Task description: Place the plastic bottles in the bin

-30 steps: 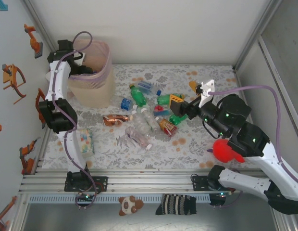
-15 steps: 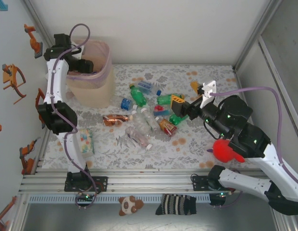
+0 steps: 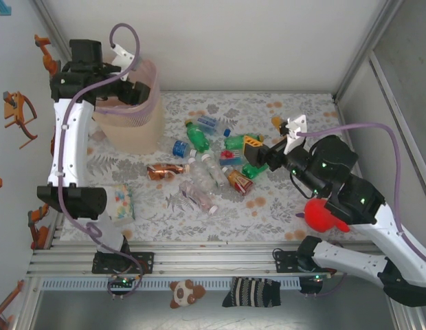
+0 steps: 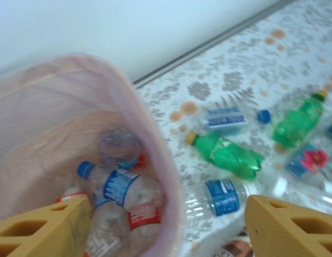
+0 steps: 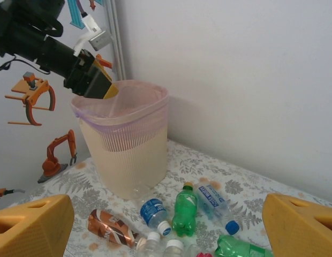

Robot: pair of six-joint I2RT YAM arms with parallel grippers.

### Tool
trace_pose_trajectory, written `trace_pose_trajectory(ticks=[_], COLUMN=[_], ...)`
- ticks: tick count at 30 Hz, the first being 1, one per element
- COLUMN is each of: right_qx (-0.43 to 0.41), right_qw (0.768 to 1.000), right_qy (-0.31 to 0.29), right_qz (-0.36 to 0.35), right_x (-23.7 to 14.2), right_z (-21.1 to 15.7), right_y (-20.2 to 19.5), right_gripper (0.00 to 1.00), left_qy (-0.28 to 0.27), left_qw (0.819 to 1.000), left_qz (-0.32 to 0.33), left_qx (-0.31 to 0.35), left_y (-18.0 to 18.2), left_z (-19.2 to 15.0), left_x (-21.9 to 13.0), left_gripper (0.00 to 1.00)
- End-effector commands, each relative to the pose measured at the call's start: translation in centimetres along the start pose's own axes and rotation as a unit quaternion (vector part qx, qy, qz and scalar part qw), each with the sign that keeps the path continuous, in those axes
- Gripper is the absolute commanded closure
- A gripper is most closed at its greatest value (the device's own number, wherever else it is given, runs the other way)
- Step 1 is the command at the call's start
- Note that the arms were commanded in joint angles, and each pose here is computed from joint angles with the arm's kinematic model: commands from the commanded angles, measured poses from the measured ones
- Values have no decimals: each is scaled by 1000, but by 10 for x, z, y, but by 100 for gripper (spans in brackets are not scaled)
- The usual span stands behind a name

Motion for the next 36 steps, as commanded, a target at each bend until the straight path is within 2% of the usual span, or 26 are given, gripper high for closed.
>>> trace_pose_trajectory(ticks=[1,9,14,20,30,36], right_qx=[-10,-15,-20,-22,-22,-24], right_qw=[1000,1000,1000,1000,1000,1000], right_qy=[-8,-2,7,16,19,19], right_qz=[-5,0,4,8,7,1], right_x=[1,7,13,21,21,18], right_z=[6,5,3,0,-3,-4], right_y=[-1,1,4,6,6,4], right_gripper=[10,10,10,10,10,10], left_qy=[7,34,41,127,222,280], left_qw=[994,973,960,938,911,898], left_qz=[-59,-119,-137,-121,-114,-112], left_qx=[88,196,241,300,327,319], left_y=[-40,-94,-112,-115,-114,-116], left_z=[-13,-71,-111,-169,-207,-227], left_x=[-5,2,9,39,95,130], left_gripper=[25,25,24,22,19,16])
Point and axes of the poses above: each hand's point on the last joint's axis, 136 mm out from that joint toward the fingers, its own x axis out along the fingers, its own y axis along the line the jaws close on, z = x × y, the point moved 3 cm from there along -x, back along the fingers
